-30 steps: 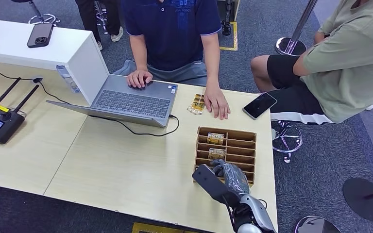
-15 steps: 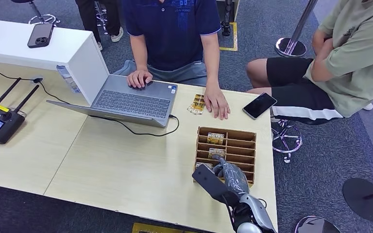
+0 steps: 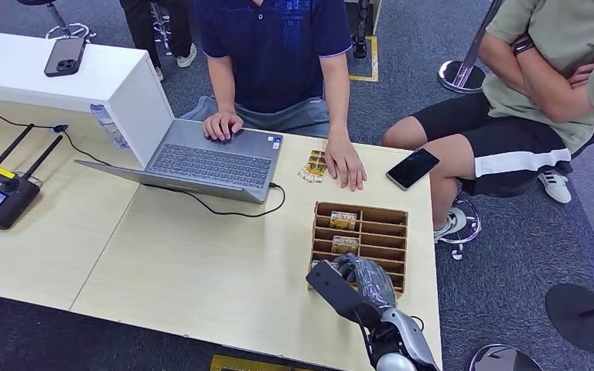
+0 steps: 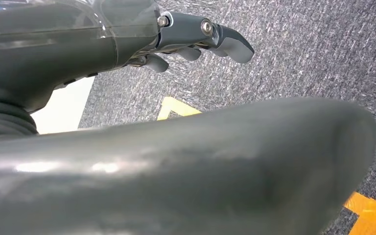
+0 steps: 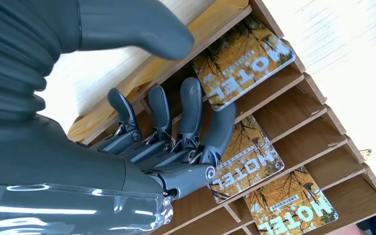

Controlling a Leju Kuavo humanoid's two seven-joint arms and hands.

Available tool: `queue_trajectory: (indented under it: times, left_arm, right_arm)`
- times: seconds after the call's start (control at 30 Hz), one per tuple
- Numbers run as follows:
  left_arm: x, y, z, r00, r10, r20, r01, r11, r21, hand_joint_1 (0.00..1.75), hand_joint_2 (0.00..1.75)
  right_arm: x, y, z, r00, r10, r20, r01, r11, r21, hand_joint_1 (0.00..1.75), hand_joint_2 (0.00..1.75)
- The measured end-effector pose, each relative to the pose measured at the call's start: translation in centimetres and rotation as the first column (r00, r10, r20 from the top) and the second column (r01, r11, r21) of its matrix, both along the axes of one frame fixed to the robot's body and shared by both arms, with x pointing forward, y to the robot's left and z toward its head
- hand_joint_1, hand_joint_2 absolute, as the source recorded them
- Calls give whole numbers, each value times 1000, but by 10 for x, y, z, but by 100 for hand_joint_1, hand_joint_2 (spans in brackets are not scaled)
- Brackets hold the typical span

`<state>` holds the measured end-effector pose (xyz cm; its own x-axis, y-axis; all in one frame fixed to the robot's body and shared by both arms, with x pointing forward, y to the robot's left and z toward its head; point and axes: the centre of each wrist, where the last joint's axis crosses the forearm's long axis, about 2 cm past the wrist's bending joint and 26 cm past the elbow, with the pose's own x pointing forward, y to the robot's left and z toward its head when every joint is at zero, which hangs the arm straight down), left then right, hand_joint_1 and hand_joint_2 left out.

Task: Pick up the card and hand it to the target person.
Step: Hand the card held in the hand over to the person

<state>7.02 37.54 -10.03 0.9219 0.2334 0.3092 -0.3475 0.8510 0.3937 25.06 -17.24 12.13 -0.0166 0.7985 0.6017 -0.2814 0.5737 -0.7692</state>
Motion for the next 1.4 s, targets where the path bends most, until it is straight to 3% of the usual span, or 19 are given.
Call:
queue_trajectory:
  times: [0.23,0.5,1.4]
  left_arm:
    - [0,0,0,1000,0,0,0,1000,0,0,0]
    - [0,0,0,1000,-2,2,2,1000,-4,0,0]
    - [0,0,0,1000,-5,3,5,1000,-7,0,0]
  right_arm:
    - [0,0,-1,1000,-2,2,2,1000,3,81,175]
    - [1,5,0,1000,11,13,-12,1000,26,82,175]
    - [5,15,-2,1000,28,11,-29,998,48,106,175]
